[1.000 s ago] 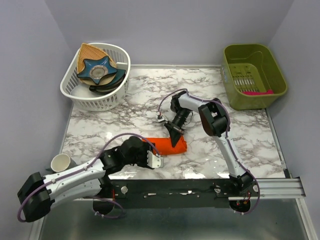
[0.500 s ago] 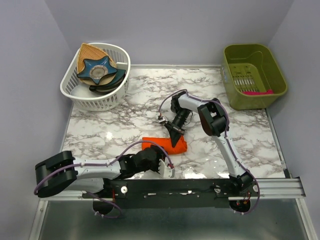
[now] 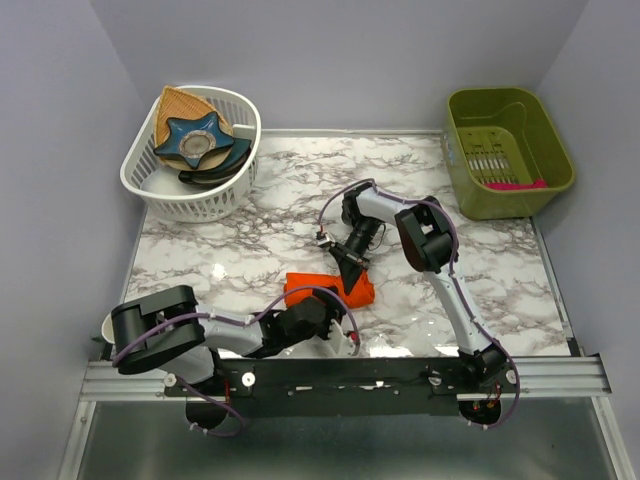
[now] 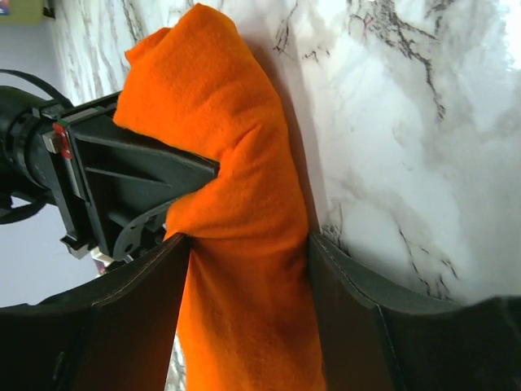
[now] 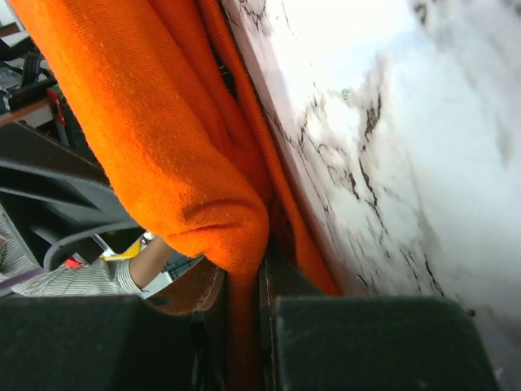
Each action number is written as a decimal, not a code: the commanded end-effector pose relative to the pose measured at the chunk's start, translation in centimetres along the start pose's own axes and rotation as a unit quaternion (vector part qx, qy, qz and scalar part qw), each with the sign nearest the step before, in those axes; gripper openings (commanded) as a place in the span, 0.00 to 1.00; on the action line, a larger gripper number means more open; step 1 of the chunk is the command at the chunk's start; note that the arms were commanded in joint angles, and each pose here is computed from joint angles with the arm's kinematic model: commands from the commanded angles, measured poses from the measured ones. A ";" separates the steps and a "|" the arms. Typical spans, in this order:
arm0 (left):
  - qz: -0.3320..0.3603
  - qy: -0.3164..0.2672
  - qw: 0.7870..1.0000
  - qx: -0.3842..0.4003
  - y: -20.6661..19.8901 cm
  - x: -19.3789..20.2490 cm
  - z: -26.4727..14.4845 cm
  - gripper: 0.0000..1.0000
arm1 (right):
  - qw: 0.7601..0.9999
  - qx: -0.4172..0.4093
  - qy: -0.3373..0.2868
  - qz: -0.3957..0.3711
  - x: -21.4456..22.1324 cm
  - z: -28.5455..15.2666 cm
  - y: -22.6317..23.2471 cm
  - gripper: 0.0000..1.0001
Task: Roll the t-shirts
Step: Roll the T-shirt to the center of the board, then pick up the T-shirt from the center of the board.
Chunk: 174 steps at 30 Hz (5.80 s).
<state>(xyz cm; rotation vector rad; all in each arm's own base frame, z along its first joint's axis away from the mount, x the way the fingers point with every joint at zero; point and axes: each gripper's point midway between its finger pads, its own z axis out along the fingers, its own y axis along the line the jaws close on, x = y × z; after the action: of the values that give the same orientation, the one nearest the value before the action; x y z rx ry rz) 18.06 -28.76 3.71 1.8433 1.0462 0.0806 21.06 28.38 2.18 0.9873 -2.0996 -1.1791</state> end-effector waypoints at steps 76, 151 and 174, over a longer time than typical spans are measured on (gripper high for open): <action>-0.544 -0.080 0.648 0.527 0.8 0.6 -2.6 0.00 | 0.605 0.391 -0.249 -0.648 5.3 -5.3 10.8 1.00; -0.615 -0.211 0.569 0.503 4.5 -0.6 -2.6 0.02 | 0.782 0.344 -0.074 -0.515 -1.0 6.4 2.9 0.95; -0.566 -0.230 0.673 0.417 12.8 -0.2 -6.8 0.33 | 0.795 0.325 -0.047 -0.510 0.6 5.9 4.4 0.00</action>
<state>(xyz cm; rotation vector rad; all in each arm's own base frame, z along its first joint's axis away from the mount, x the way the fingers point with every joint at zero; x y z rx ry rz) 20.33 -25.31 8.00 1.5481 1.9151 -1.7870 19.47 34.56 3.77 2.7034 -2.2858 -0.7986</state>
